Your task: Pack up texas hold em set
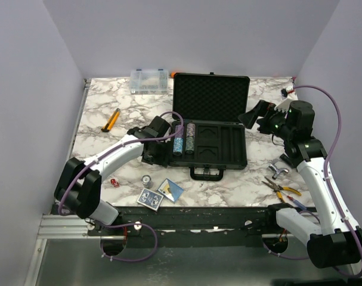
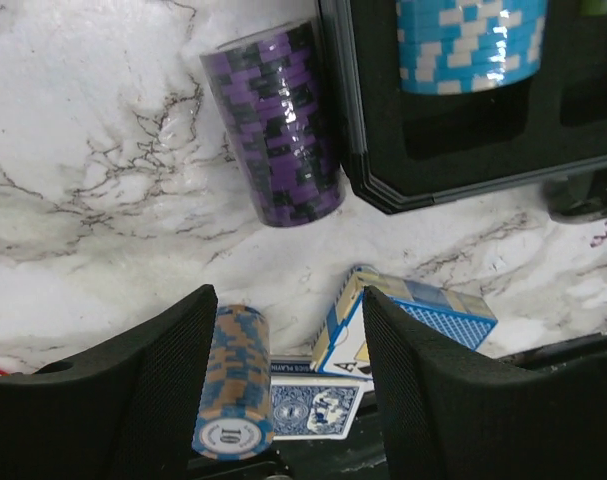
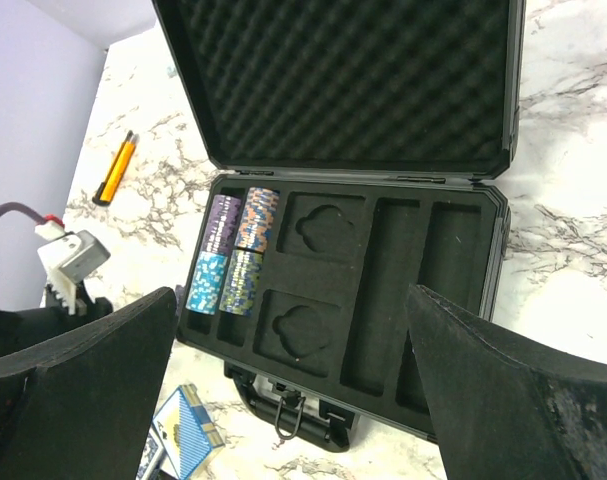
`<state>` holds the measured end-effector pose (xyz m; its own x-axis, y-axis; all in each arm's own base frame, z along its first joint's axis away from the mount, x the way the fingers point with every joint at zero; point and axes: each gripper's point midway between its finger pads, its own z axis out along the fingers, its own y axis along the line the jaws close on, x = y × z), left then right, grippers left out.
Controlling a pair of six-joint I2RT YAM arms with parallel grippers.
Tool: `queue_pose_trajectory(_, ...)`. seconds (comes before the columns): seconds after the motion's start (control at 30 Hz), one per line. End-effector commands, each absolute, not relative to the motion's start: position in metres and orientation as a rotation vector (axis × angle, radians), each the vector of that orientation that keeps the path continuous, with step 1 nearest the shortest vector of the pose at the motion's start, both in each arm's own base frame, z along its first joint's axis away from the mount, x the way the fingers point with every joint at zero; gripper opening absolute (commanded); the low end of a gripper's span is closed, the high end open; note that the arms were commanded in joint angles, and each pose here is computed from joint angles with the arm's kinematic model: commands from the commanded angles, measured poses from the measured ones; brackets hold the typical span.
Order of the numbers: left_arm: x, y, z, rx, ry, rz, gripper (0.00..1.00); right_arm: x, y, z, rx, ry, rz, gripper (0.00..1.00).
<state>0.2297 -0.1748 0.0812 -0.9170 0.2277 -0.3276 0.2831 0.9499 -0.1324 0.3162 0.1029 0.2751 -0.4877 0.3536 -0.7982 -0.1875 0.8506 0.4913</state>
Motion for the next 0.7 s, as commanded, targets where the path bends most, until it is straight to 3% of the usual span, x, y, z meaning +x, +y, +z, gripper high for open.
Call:
queue_pose_trajectory(0.0, 0.257, -0.176, 0.075, 0.355, 2.75, -0.192, 0.6, 0.313, 0.107, 0.268, 0.102, 2.003, 0.661, 1.0)
queue_pose_trajectory(0.4, 0.28, -0.181, 0.048, 0.317, 2.763, -0.155, 0.56, 0.313, 0.109, 0.268, 0.095, 2.015, 0.664, 1.0)
queue_pose_trajectory(0.67, 0.287, -0.175, 0.047, 0.27, 2.746, -0.17, 0.48, 0.315, 0.112, 0.267, 0.079, 2.02, 0.656, 1.0)
